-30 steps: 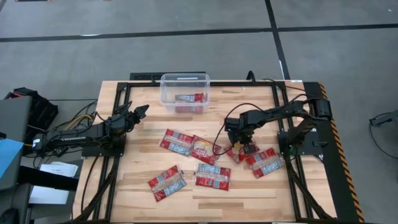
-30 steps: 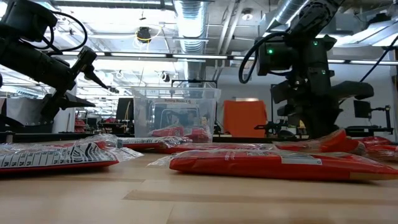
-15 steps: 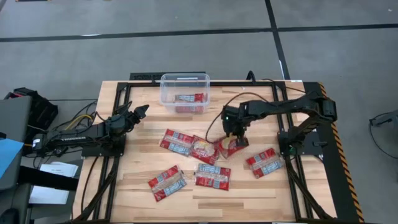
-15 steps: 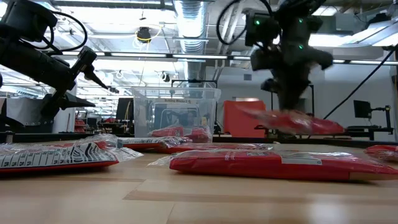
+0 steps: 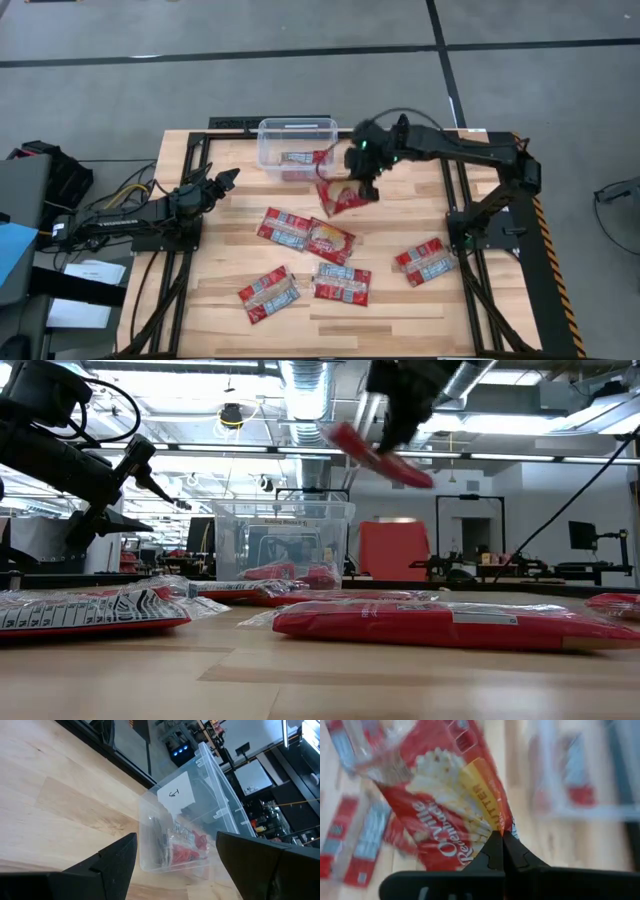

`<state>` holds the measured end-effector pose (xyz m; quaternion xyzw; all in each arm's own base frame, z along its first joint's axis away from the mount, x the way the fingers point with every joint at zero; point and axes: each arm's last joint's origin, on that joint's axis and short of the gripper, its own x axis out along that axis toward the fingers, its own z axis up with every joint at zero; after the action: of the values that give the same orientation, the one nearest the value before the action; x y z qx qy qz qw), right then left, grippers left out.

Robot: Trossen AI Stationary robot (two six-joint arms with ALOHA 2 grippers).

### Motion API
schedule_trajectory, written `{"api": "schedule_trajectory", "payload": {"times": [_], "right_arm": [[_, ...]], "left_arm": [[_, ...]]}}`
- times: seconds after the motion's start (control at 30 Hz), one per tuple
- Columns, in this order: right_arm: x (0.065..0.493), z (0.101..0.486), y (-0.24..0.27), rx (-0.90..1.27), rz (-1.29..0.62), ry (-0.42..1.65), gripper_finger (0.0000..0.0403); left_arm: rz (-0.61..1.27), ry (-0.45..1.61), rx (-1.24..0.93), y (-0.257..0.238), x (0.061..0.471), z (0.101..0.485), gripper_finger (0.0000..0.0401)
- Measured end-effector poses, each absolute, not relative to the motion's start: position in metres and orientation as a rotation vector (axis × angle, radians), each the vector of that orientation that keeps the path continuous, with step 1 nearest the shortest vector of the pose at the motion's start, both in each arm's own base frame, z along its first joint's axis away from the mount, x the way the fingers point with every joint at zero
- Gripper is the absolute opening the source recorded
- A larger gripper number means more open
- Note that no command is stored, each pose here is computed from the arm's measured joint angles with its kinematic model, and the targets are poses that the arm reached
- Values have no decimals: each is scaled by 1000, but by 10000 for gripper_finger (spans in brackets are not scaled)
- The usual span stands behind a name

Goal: Sort popcorn bags into baskets
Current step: Put the red popcorn bag into the transparent bin

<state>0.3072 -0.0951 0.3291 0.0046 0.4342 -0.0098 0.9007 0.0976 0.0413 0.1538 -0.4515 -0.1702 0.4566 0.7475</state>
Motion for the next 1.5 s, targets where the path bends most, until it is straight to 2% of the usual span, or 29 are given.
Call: {"api": "schedule_trajectory", "payload": {"times": [0.23,0.5,0.67,0.9,1.13,1.33,1.5], "right_arm": [[339,364,-133,-19,-128,650,0],[400,346,-181,-14,-199,635,0],[428,324,-215,23,-290,690,0],[437,287,-252,139,-372,853,0],[446,253,-242,179,-318,1003,0],[448,252,-234,173,-300,1024,4],[446,250,-233,208,-274,1044,33]], "left_arm": [[997,-371,-989,41,98,154,261],[981,-361,-996,41,98,154,261],[976,-359,-999,41,98,154,261],[974,-357,-999,41,98,154,261],[975,-357,-996,41,98,154,261],[979,-358,-993,41,98,154,261],[980,-360,-994,41,98,154,261]]}}
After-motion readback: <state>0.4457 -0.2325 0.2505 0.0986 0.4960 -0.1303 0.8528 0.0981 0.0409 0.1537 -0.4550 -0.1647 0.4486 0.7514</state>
